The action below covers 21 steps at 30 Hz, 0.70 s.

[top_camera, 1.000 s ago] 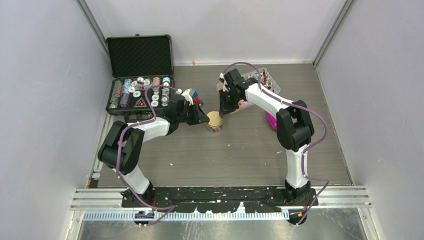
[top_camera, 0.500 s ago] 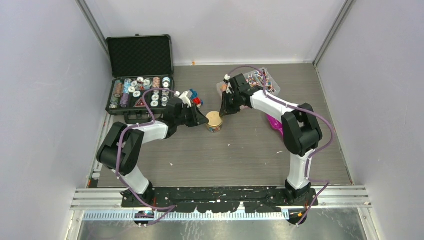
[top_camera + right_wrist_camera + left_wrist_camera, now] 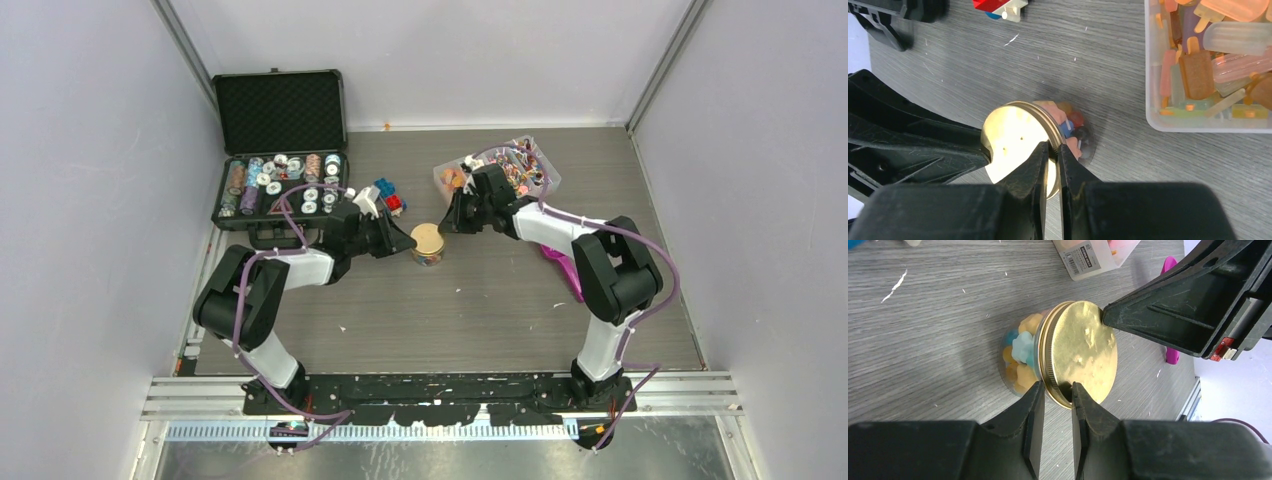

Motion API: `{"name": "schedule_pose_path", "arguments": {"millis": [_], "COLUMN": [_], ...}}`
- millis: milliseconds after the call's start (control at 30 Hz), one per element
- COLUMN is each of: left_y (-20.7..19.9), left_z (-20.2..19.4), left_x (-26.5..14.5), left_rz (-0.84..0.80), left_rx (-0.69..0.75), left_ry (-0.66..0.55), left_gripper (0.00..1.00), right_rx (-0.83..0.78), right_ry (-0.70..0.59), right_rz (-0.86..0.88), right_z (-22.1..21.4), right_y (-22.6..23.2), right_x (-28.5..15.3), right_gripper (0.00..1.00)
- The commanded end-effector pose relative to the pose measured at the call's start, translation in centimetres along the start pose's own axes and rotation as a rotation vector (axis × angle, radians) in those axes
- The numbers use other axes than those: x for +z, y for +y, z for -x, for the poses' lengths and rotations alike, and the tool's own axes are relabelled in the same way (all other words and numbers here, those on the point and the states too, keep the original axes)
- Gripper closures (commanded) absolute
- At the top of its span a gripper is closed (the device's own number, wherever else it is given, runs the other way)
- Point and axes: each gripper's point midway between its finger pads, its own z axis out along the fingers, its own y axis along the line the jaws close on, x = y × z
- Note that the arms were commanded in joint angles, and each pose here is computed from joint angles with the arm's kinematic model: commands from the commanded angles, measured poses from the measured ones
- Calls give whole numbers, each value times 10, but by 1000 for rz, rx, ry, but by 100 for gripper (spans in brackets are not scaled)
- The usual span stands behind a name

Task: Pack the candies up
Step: Close the bottle lid on the packing bottle.

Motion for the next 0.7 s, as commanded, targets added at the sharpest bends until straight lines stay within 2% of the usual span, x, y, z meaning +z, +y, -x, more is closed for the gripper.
{"name": "schedule_pose_path", "arguments": {"millis": [0, 133, 300, 433, 500, 667], "left_y": [50, 32, 12, 16, 24, 66], "left_z": [-93, -93, -80, -82, -87, -119], "left_x": [-12, -10, -8, -6, -6, -17], "left_rz": [163, 66, -3, 15, 44, 248], "left_rx": [-90, -146, -153, -164, -168, -119], "left_ry": [287, 264, 259, 265, 273, 342], "left_gripper": [78, 61, 51, 53, 59, 76], "right_rx": [64, 71, 61, 50, 59, 121], "right_ry": [181, 172, 152, 122, 122, 101], "right_rz": [-63, -51, -34, -14, -11, 9], "right_z": [-71, -73, -56, -37, -39, -60], "right_y": [-26, -25, -14, 0, 0, -11], "right_x": [8, 8, 3, -7, -8, -1], "right_gripper": [85, 85, 84, 83, 83, 83]}}
